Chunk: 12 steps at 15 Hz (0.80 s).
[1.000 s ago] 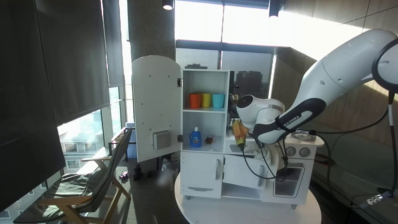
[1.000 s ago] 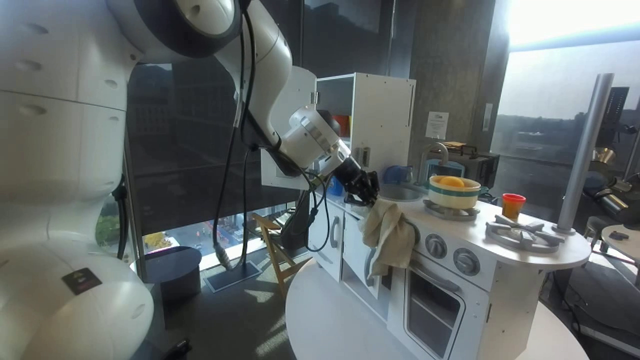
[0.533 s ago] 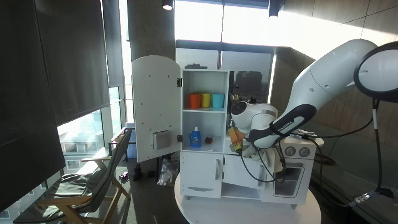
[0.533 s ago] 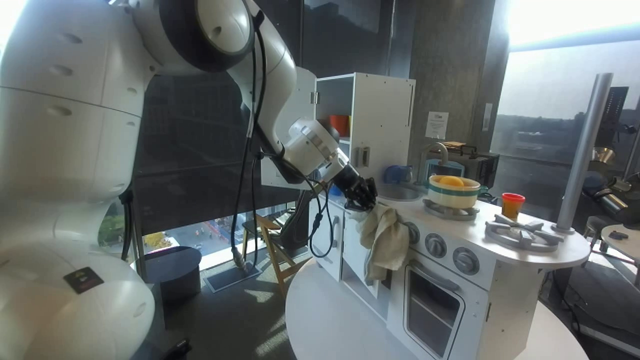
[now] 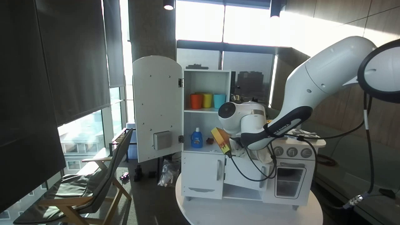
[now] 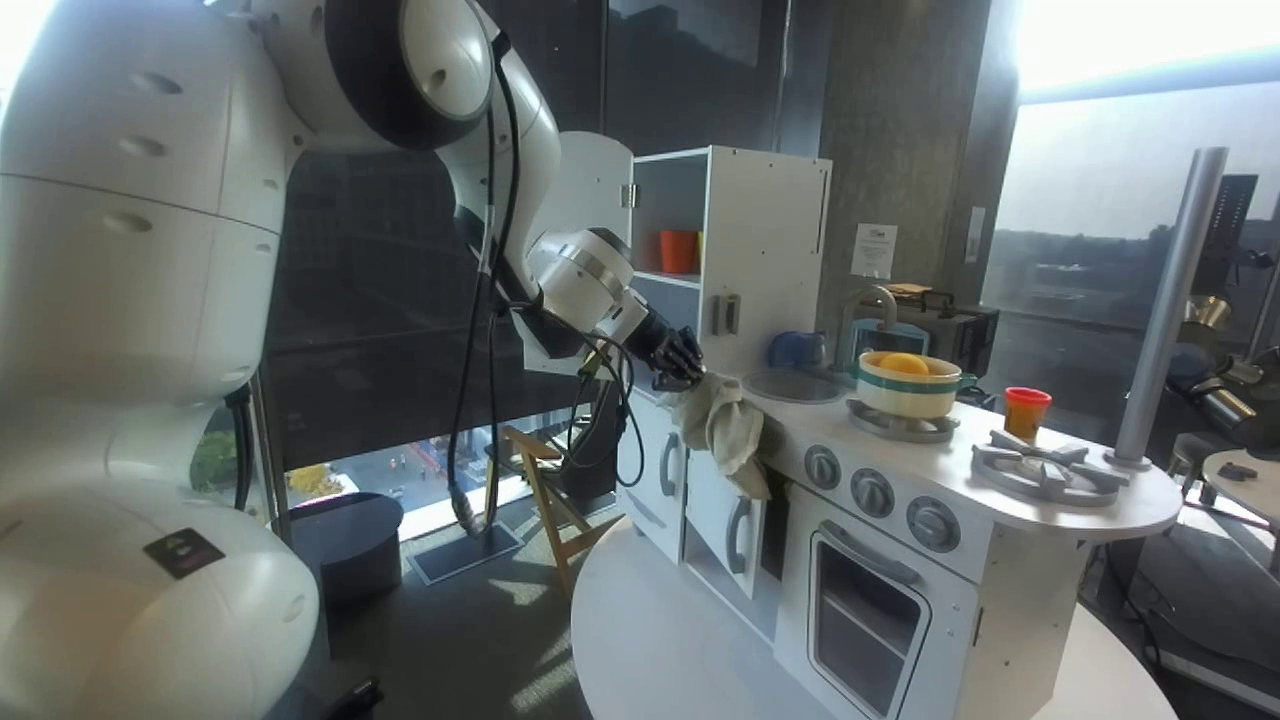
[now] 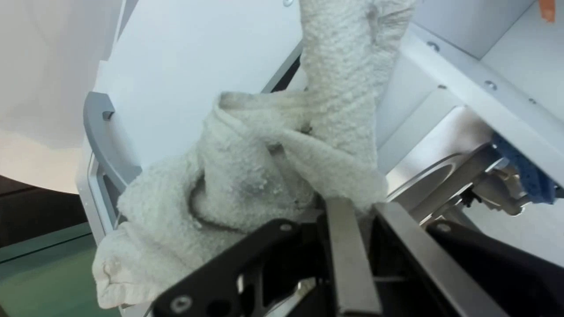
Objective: Use the white towel to wipe the counter
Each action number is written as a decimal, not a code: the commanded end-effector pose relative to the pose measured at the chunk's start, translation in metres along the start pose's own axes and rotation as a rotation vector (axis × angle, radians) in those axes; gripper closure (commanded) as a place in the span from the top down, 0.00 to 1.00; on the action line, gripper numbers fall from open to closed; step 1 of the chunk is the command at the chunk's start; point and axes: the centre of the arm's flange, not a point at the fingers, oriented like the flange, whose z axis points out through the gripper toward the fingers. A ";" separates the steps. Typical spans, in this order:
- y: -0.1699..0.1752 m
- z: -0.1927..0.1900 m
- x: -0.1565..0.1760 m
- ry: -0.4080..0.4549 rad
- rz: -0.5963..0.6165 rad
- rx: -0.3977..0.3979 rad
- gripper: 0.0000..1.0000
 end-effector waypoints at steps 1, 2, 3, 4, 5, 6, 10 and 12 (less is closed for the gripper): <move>-0.026 -0.012 -0.017 -0.063 -0.077 0.092 0.09; -0.027 -0.009 -0.016 -0.069 -0.073 0.085 0.10; -0.027 -0.003 -0.012 -0.058 -0.069 0.072 0.10; -0.024 0.005 -0.006 -0.048 -0.060 0.050 0.10; -0.019 0.015 0.000 -0.029 -0.053 0.030 0.09; -0.014 0.026 0.008 -0.018 -0.036 0.003 0.09; 0.005 0.045 0.025 0.019 0.011 -0.081 0.09; 0.020 0.062 0.039 0.052 0.041 -0.131 0.09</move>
